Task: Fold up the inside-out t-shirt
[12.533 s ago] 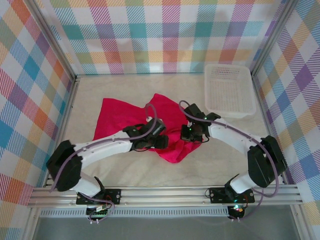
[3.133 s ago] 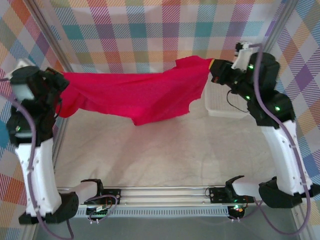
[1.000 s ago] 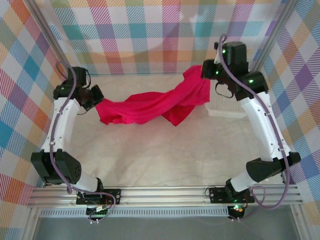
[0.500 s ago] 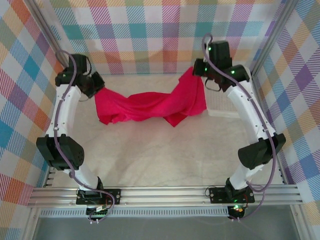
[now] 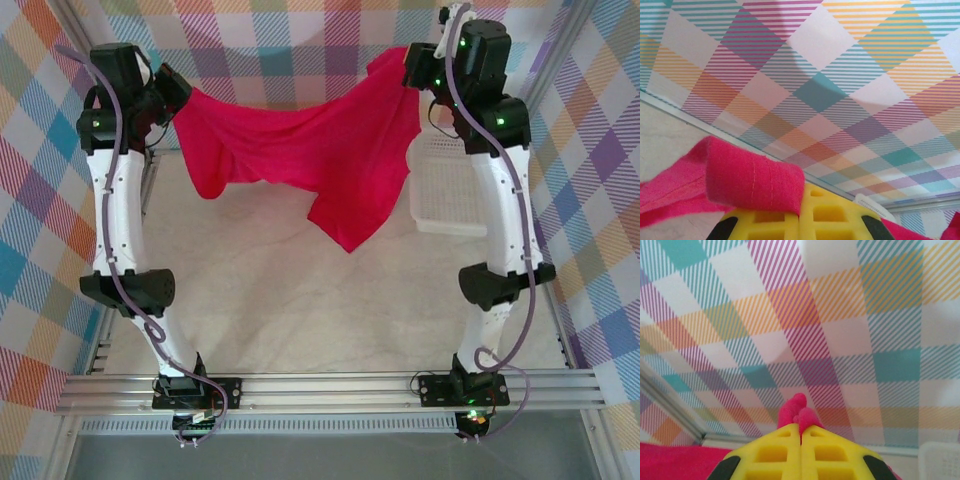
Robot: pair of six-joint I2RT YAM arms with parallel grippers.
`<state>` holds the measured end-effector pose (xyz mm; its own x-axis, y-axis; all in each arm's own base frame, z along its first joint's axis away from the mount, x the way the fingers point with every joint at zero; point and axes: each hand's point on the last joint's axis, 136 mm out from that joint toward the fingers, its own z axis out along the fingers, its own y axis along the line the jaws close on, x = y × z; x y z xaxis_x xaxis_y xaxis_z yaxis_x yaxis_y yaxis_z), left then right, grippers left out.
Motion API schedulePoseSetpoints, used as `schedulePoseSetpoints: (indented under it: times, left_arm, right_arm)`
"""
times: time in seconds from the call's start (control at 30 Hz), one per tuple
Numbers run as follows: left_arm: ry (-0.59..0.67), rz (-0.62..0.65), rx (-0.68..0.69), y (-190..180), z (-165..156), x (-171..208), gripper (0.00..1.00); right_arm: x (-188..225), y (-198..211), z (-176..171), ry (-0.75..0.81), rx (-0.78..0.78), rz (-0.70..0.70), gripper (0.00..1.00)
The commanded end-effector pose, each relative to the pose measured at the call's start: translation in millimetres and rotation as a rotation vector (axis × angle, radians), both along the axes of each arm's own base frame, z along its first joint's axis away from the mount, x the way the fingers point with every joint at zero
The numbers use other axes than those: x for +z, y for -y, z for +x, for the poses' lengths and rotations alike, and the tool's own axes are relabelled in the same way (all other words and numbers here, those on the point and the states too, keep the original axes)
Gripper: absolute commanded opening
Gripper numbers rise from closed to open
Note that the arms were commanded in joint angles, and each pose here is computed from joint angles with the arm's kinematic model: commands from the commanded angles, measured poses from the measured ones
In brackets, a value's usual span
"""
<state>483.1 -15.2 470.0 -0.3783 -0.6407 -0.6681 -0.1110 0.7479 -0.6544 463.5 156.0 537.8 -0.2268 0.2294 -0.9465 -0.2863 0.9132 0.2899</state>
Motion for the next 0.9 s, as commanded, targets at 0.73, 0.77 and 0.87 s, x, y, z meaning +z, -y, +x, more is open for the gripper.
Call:
schedulePoseSetpoints:
  times: [0.73,0.77,0.87]
  left_arm:
    - [0.223,0.222,0.145,-30,-162,85,0.0]
    - [0.178,0.216,0.129,-28,-146,65,0.0]
    - [0.023,0.19,0.077,-25,-94,-10,0.0]
  right_arm:
    - [65,41,-115,0.166,-0.012,-0.006,0.0]
    - [50,36,-96,0.125,-0.017,-0.024,0.0]
    - [-1,21,-44,0.005,-0.018,-0.071,0.0]
